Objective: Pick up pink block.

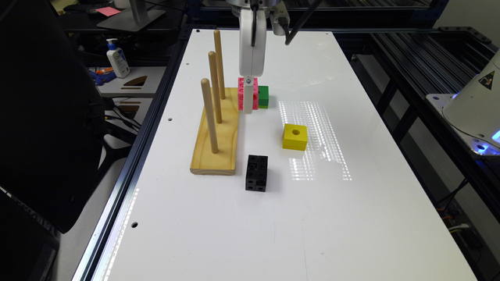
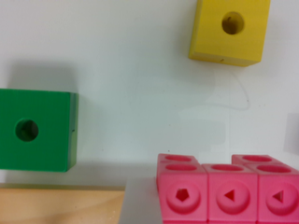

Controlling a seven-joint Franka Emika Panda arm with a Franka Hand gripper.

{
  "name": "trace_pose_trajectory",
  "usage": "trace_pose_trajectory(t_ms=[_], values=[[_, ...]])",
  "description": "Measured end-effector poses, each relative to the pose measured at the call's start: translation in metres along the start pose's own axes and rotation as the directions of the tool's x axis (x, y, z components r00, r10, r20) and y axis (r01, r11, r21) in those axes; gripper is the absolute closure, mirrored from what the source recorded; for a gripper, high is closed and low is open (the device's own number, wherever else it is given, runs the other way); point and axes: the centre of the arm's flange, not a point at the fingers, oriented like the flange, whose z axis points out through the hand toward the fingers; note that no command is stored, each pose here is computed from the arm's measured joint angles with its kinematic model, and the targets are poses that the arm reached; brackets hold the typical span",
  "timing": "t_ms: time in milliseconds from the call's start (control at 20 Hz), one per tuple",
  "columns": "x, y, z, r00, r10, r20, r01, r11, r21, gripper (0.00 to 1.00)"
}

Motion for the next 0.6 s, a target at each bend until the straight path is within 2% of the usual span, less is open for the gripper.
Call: trace_pose_trajectory(t_ms=[100,250,400,600], values=[[0.0003,-0.001,-0.01,0.99998,-0.0003,-0.0064,0.0003,0.99999,0.0045,1.0],[-0.0016,0.0,-0.032,0.999953,-0.0006,-0.0097,0.0006,0.999997,0.0022,1.0],[-0.0032,0.001,-0.044,0.999941,-0.0005,-0.0109,0.0005,1.0,0.0001,1.0],[-0.0041,0.002,-0.065,0.999767,-0.0004,-0.0216,0.0005,0.999978,0.0067,1.0]])
